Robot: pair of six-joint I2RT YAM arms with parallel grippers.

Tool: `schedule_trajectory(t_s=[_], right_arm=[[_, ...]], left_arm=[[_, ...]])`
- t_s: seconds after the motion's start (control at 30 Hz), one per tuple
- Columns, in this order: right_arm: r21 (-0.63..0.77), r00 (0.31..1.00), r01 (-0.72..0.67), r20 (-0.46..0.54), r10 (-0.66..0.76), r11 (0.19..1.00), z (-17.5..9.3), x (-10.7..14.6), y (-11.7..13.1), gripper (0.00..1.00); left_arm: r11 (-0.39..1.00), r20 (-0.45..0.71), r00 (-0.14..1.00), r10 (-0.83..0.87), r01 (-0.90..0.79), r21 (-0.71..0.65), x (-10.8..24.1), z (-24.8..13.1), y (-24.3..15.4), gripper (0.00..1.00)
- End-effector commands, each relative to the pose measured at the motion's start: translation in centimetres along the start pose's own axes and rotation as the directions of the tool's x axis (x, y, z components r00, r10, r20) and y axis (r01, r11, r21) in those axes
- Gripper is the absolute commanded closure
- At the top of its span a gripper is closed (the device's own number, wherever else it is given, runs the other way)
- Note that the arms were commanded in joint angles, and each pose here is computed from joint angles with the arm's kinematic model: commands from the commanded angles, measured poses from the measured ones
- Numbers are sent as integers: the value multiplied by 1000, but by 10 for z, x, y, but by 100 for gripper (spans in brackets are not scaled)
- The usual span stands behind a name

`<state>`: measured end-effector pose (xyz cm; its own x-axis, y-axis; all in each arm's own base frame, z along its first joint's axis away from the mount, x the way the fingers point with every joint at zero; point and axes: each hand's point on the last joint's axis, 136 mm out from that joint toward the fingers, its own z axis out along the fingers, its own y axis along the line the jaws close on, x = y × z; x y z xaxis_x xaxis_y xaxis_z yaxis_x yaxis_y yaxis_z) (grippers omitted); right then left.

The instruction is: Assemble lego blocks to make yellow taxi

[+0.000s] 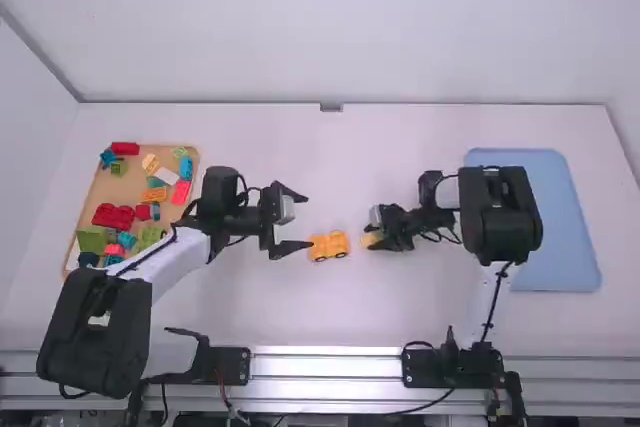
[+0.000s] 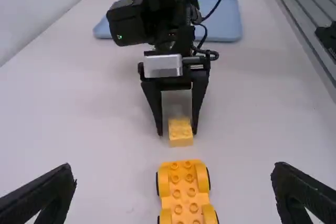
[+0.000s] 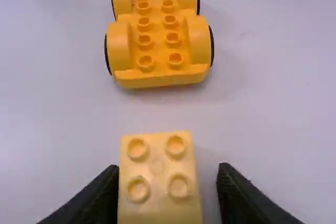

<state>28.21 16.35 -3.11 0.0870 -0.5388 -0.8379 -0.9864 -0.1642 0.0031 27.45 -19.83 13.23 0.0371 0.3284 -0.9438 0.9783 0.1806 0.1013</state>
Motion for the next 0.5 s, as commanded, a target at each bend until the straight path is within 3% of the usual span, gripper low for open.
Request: schedule_trajectory(t_s=[0.0, 0.1, 0.17, 0.23, 0.3, 0.47], right_arm=[[-22, 997, -79, -29, 78, 997, 8, 9, 11, 61], [-20, 995, -100, -26, 100, 995, 9, 9, 11, 68], [-15, 994, -110, -24, 109, 994, 7, 10, 11, 67], [-16, 992, -124, -24, 124, 992, 5, 10, 12, 47], [-21, 992, -125, -24, 125, 992, 5, 10, 13, 45], [-2, 989, -145, -16, 145, 989, -1, 13, 11, 55]], left_arm=[[999, 16, 1000, -14, 14, 30, -1, 2, -6, 1], [1000, 16, 1000, -17, 17, 25, 0, 0, -5, 1], [1000, 15, 1000, -18, 18, 23, 0, 0, -5, 1], [1000, 15, 1000, -19, 18, 25, 0, 0, -5, 1], [999, 14, 1000, -20, 20, 25, 1, 0, -5, 1], [999, 13, 1000, -24, 24, 26, 1, 0, -5, 1]])
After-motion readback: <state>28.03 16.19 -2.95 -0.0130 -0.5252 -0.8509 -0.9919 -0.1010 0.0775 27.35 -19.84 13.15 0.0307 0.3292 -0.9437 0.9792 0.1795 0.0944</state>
